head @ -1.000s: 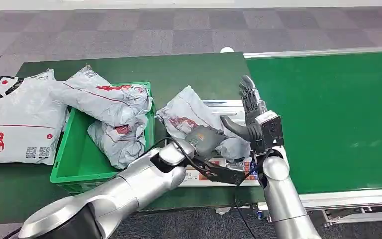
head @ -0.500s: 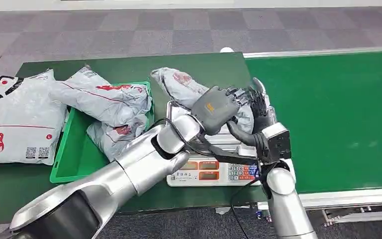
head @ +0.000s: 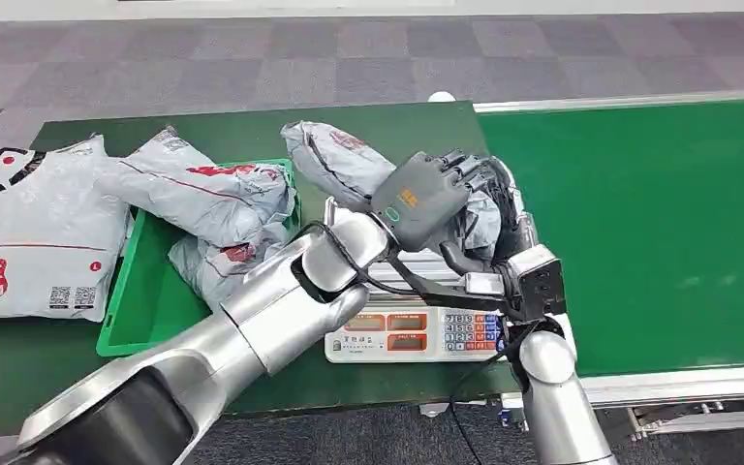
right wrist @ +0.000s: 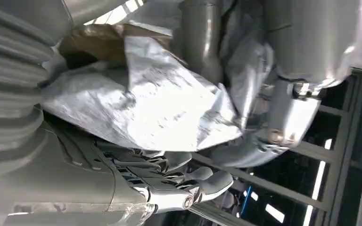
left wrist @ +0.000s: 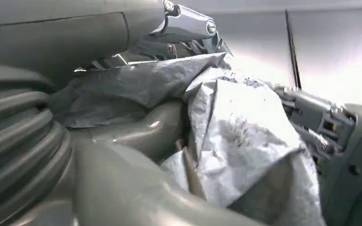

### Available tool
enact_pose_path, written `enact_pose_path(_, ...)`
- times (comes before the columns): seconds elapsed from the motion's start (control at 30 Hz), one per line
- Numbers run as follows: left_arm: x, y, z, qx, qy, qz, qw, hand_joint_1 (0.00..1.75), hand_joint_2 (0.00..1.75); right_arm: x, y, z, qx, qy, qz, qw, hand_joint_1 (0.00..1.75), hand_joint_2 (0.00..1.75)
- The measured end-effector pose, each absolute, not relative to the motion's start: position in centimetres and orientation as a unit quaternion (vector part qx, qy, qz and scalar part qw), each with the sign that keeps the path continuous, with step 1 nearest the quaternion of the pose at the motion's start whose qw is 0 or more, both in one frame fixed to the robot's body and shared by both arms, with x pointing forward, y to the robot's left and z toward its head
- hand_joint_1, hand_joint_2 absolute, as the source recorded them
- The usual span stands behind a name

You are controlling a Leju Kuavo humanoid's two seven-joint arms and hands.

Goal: Moved the parcel from conveyor to table for the left to box.

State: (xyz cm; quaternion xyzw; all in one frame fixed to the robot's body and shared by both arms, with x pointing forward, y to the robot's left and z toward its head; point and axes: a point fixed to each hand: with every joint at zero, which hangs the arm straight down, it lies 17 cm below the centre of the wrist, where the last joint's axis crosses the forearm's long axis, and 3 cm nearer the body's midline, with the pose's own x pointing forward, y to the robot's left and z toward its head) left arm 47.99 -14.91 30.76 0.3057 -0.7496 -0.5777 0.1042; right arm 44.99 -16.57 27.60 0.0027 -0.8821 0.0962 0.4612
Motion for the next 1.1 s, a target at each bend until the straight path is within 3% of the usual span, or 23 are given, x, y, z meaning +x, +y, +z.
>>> enact_pose_path(0.3, 51.2, -10.4, 33.8, 0.392, -0.749, -0.525, 0.101, 1.75, 1.75, 45.4, -16.9, 27.2, -0.01, -0.875, 0.094, 0.475, 0.0, 1.75)
enact_pose_path(0.4, 56.3, -1.7, 31.6, 0.499, -0.687, -0.49, 0.199, 1.75, 1.75, 45.8, -18.0, 26.4, -0.041, -0.867, 0.085, 0.489, 0.0, 1.75)
enact_pose_path(0.57, 58.4, 8.9, 26.5, 0.539, -0.655, -0.445, 0.288, 1.75, 1.75, 45.6, -20.5, 24.5, -0.064, -0.859, 0.075, 0.503, 0.0, 1.75)
enact_pose_path(0.83, 57.4, 18.5, 22.4, 0.574, -0.615, -0.374, 0.39, 1.75, 1.75, 44.7, -25.3, 21.8, -0.107, -0.838, 0.04, 0.534, 0.0, 1.75)
enact_pose_path(1.1, 52.1, 22.1, 18.4, 0.581, -0.605, -0.344, 0.422, 1.75, 1.75, 42.3, -28.4, 20.1, -0.132, -0.826, 0.022, 0.547, 0.0, 1.75)
